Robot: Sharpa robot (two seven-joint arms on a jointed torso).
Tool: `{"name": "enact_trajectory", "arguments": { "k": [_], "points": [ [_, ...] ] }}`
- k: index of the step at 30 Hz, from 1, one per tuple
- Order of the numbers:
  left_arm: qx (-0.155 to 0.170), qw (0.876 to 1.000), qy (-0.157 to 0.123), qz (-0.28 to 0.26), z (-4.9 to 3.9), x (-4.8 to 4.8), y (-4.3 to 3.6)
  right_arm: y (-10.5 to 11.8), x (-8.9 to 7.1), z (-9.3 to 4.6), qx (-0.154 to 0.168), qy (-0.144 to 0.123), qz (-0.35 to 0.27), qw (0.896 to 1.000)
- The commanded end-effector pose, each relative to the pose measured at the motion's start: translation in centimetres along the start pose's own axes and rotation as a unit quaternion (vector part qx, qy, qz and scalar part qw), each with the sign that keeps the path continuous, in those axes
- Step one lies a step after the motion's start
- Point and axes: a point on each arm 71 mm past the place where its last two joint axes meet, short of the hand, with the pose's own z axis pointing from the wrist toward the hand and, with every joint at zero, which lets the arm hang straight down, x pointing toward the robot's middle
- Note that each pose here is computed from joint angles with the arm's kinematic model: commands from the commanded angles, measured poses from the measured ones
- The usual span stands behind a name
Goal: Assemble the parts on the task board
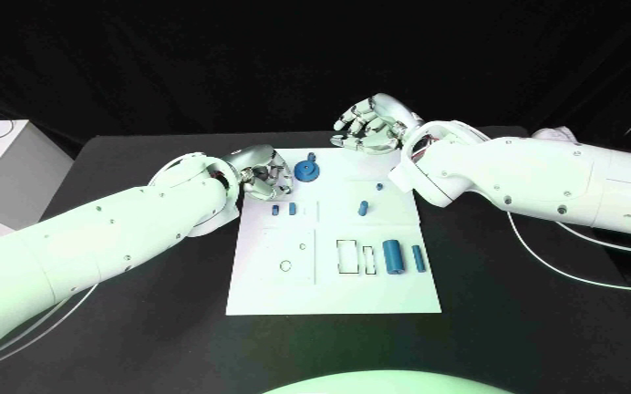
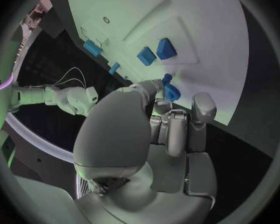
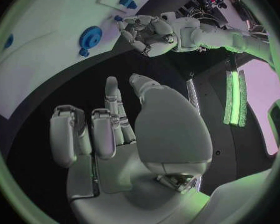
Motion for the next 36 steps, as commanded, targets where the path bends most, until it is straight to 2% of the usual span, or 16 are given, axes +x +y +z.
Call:
{"name": "enact_trajectory", "arguments": {
  "k": [1,15,21,24,28,31,36],
  "points": [
    [0.008,1.000,-0.003,-0.007,0.06,0.00,-0.29,0.2,0.1,0.0,-0.008,0.001,-0.002,1.000],
    [0.018,1.000,-0.014,-0.013,0.00,-0.17,-0.40,0.1,0.1,0.0,-0.008,0.000,-0.002,1.000],
    [0.030,0.998,-0.038,-0.030,-0.24,-0.57,-0.53,0.1,0.0,0.0,-0.007,0.000,-0.002,1.000],
    [0.034,0.995,-0.063,-0.072,-0.65,-1.23,-0.43,0.0,0.0,0.1,-0.006,-0.001,-0.003,1.000],
    [0.028,0.982,-0.101,-0.159,-1.44,-2.85,0.09,-0.2,-0.2,0.1,-0.005,-0.002,-0.004,1.000],
    [0.020,0.971,-0.118,-0.207,-2.27,-4.03,0.71,-0.3,-0.3,0.0,-0.003,-0.002,-0.005,1.000],
    [0.001,0.955,-0.137,-0.265,-4.08,-5.83,2.32,-0.7,-0.6,0.0,-0.003,0.002,-0.018,1.000]
  ]
}}
